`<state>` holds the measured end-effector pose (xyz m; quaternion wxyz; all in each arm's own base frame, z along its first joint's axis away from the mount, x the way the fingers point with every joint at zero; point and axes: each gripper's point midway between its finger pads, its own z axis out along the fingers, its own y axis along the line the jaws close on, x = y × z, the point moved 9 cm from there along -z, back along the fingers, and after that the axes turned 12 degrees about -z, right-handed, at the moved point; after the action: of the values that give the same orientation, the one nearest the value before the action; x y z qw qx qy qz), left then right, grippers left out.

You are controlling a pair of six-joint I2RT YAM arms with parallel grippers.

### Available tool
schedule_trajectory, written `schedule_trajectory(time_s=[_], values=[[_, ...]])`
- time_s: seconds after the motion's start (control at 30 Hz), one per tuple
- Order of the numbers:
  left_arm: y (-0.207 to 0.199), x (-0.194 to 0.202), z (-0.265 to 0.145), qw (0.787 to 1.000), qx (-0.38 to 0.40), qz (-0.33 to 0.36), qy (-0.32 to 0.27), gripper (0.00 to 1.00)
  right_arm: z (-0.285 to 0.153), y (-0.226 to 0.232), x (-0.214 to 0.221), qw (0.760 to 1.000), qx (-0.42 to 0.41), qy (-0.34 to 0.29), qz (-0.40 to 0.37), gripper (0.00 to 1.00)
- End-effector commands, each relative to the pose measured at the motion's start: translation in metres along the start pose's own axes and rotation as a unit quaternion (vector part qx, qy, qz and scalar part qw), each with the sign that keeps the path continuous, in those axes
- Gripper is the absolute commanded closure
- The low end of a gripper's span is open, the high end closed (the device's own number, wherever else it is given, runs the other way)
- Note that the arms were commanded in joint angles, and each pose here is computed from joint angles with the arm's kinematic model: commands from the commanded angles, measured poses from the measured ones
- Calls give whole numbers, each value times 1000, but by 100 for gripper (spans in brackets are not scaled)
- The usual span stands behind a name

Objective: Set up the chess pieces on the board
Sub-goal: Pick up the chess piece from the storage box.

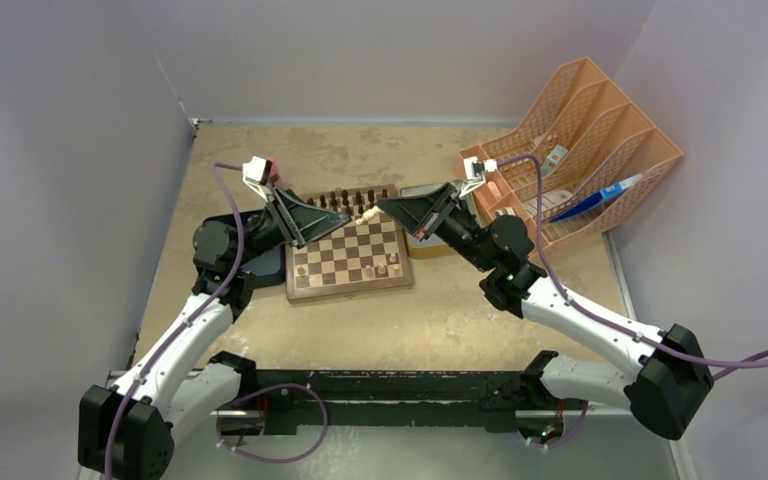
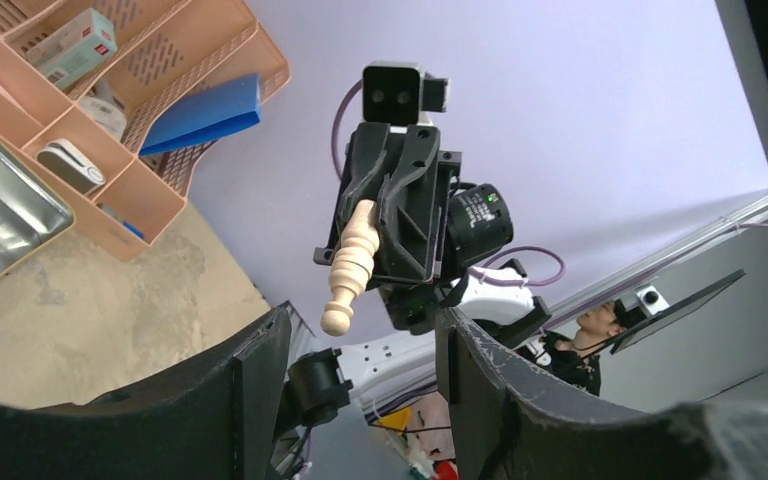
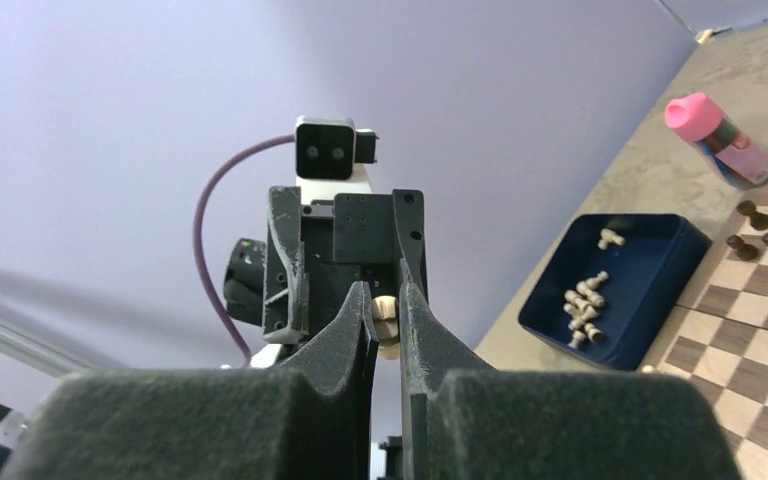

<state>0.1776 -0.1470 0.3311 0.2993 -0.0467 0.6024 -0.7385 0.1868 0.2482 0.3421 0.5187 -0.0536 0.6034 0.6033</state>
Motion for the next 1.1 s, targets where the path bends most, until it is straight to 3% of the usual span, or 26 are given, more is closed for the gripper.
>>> schedule_trajectory(time_s=[0.0,0.67,1.07], values=[[-20,-6,4,999,47,-2,-20,47,-3,25,-29,993,-58,-100,37,100],[-2,-7,5,997,21,-66,-38,52,20,12,-20,990,-69,-97,69,100],[11,-8,5,994,9,-91,-53,63,26,3,-13,992,-63,-86,70,100]])
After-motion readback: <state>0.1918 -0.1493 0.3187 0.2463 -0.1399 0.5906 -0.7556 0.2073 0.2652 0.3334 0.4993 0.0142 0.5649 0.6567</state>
